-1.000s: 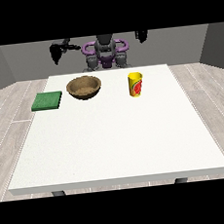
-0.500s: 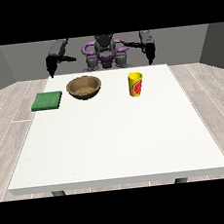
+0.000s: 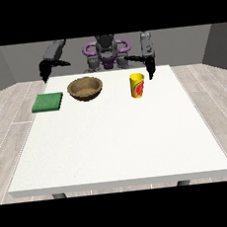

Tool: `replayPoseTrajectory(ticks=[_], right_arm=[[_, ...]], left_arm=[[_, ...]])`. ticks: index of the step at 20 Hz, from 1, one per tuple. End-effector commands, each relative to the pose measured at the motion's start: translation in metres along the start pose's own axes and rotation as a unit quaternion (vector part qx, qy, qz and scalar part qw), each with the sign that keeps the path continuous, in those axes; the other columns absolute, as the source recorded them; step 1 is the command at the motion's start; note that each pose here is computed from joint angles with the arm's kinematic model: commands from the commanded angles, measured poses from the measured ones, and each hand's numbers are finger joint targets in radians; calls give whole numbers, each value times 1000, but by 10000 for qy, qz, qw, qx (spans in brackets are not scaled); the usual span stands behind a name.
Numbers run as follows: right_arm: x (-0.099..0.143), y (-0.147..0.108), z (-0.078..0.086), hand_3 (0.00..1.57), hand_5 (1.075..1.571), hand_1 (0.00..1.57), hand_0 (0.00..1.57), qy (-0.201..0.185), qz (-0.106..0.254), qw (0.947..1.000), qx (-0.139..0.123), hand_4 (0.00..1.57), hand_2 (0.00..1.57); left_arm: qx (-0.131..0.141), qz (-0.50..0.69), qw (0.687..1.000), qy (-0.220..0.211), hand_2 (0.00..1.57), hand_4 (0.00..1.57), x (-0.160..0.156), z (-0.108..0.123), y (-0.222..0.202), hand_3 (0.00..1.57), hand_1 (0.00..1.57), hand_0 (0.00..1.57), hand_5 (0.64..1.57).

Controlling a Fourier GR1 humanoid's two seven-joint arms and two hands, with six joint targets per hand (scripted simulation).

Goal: Pick the cup and pour the ball into the bowl, then pick the bowl and place it on the pad

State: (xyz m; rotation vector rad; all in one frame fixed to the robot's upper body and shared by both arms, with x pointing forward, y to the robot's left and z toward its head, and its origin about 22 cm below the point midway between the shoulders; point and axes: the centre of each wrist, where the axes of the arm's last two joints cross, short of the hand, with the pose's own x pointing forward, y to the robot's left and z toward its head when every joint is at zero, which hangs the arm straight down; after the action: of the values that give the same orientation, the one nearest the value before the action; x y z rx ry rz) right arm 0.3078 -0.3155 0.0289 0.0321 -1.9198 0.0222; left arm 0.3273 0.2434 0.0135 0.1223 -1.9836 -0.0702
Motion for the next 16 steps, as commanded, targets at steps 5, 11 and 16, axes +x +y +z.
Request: replayPoseTrajectory(ticks=[5, 11, 16], right_arm=[[-4, -35, 0, 0, 1559, 0, 0, -187, -64, 9998, 18, 0, 0], [-10, -33, -3, 0, 1558, 0, 0, -198, -45, 9998, 63, 0, 0], [0, -33, -9, 0, 1562, 0, 0, -363, -196, 9990, 191, 0, 0]], left_arm=[[163, 23, 9998, -118, 0, 0, -36, 4, -7, 0, 0, 0, 1271], [219, -101, 9996, -122, 0, 0, -52, -4, -5, 0, 0, 0, 1229], [432, -1749, 9831, -334, 1571, 789, -61, 14, 23, 1571, 1289, 1289, 1524]])
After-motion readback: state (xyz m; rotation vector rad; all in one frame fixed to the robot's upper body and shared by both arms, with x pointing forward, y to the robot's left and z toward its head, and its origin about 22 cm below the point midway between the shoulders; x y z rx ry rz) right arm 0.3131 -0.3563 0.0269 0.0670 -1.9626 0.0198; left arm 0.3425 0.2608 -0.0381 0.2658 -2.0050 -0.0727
